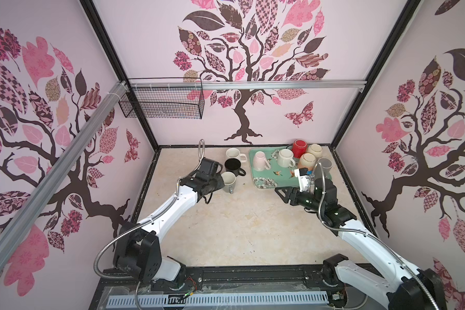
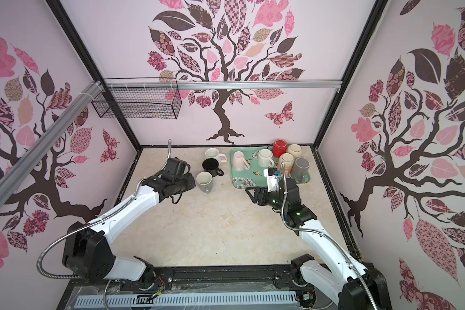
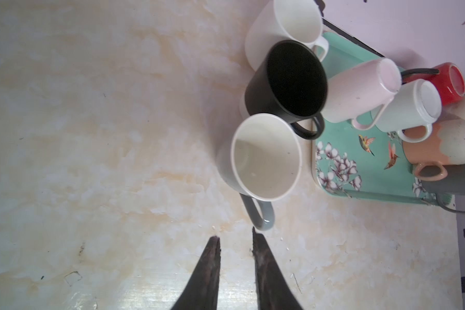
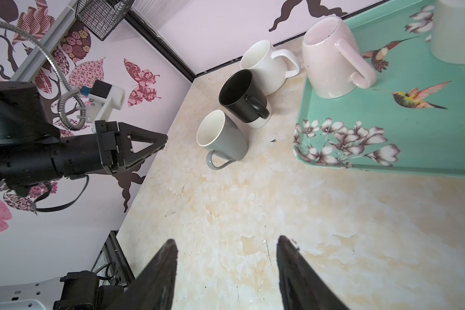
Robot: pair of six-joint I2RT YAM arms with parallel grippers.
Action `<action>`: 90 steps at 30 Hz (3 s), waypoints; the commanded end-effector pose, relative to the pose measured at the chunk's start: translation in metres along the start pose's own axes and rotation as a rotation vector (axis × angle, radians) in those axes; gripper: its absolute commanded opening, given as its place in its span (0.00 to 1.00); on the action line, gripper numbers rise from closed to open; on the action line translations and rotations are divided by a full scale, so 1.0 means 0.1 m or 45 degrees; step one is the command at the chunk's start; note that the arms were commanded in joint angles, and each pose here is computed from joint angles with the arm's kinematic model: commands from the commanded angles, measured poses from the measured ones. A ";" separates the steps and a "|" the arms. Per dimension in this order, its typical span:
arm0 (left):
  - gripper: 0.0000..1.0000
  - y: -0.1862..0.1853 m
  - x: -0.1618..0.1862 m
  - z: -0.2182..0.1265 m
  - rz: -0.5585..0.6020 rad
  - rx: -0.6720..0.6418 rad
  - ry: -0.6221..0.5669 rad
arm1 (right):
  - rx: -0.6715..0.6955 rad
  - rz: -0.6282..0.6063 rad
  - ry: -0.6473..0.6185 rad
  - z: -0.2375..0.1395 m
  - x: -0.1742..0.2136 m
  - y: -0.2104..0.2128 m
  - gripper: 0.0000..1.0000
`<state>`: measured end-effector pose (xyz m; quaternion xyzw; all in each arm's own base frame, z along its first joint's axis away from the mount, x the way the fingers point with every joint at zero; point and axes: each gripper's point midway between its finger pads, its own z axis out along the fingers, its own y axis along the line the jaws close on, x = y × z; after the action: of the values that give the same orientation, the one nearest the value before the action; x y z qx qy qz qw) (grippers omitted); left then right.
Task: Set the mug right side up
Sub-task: 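Lower the grey mug onto the table and open the left gripper, then move the right gripper to the upside-down pink mug while left gripper withdraws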
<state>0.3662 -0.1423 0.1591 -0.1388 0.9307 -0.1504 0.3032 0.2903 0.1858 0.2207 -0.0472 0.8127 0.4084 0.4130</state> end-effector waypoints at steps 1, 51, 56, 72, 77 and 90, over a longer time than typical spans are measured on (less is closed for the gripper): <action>0.24 0.01 0.30 0.21 0.059 0.154 0.157 | -0.011 -0.009 0.005 0.01 0.00 0.01 0.61; 0.10 -1.18 0.42 0.58 0.202 0.608 0.284 | 0.158 -0.115 0.047 0.34 -0.14 -0.30 0.62; 0.12 -1.15 0.34 0.23 0.254 0.613 0.218 | 0.198 -0.161 0.050 0.60 -0.35 -0.41 0.62; 0.26 -0.81 0.16 -0.20 0.297 0.612 0.103 | 0.177 -0.201 0.072 1.77 -1.14 -1.19 0.62; 0.27 -0.76 0.18 -0.20 0.258 0.633 0.119 | 0.235 -0.376 0.168 1.98 -1.07 -1.46 0.66; 0.27 -0.59 0.26 -0.26 0.231 0.599 0.108 | 0.369 -0.538 0.371 2.05 -0.68 -1.92 0.70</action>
<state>0.3446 -0.2032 0.1959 0.0284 0.8900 -0.3406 0.3018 0.5433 0.1890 0.1035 -0.1860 0.8799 0.2066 0.3853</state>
